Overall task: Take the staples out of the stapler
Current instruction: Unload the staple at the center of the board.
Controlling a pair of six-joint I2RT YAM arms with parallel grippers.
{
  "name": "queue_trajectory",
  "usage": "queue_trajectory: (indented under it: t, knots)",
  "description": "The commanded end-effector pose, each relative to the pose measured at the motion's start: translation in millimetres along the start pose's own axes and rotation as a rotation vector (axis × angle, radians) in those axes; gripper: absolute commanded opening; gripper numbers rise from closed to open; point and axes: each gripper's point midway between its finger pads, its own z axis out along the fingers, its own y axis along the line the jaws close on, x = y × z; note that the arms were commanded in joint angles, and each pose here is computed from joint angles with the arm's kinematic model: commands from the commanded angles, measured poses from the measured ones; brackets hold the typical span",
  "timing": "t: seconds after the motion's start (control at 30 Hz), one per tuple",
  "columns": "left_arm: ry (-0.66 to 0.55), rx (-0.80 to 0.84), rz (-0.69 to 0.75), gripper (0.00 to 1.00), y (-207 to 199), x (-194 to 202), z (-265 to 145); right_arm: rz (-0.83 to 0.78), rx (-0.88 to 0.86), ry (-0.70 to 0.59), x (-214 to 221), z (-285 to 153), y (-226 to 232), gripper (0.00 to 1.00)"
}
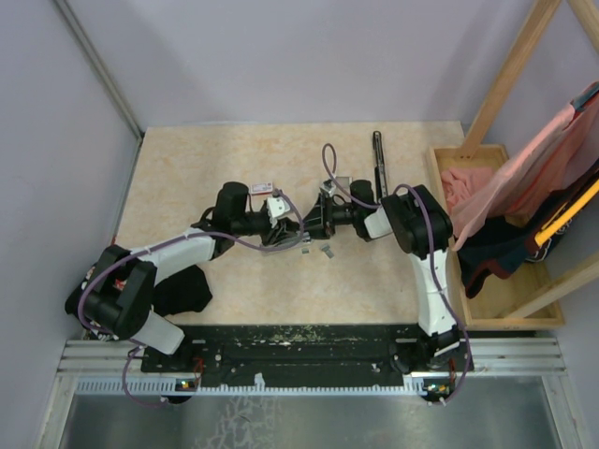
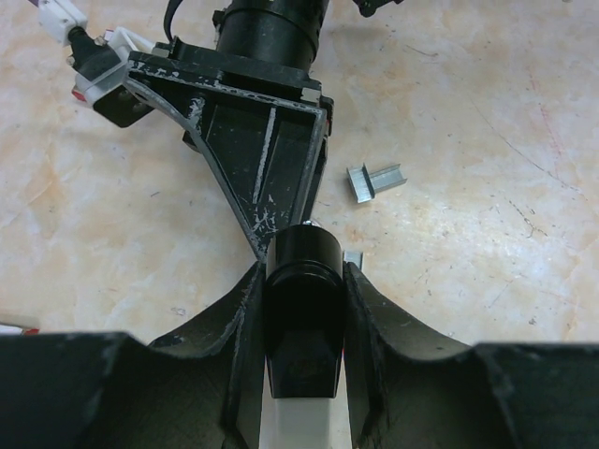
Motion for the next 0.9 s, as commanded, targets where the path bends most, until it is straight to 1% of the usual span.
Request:
queue_trajectory:
  t: [0.0,0.17,0.27,0.33,0.6,0.87]
  knots:
    - [-0.149,0.115,0.03,0.0,-19.2,-37.6,-5.0,-0.097,-0.052,-0.046,-9.6,11.7,13.4,0.56]
    - [-0.13,0.056,0.029,0.0,-8.4,-31.7,-3.3,-0.11,-0.082,0.003,-0.9,12.6,17.3,0.55]
    - [-0.102,-0.071,0.035,0.0,13.5,-25.4,-5.0,-0.128,-0.034,0.017,0.6,10.9,12.7,0.54]
    - [-0.098,-0.118,0.044,0.0,19.8,-22.4,-6.8,-0.14,0.001,0.021,2.4,10.0,9.2,0.54]
    - [-0.108,-0.163,0.054,0.0,24.0,-21.6,-10.8,-0.098,-0.027,0.095,14.5,13.7,13.1,0.53]
    - [-0.112,-0.209,0.057,0.0,31.0,-21.3,-12.8,-0.074,0.054,0.176,27.5,16.8,-2.5,0.52]
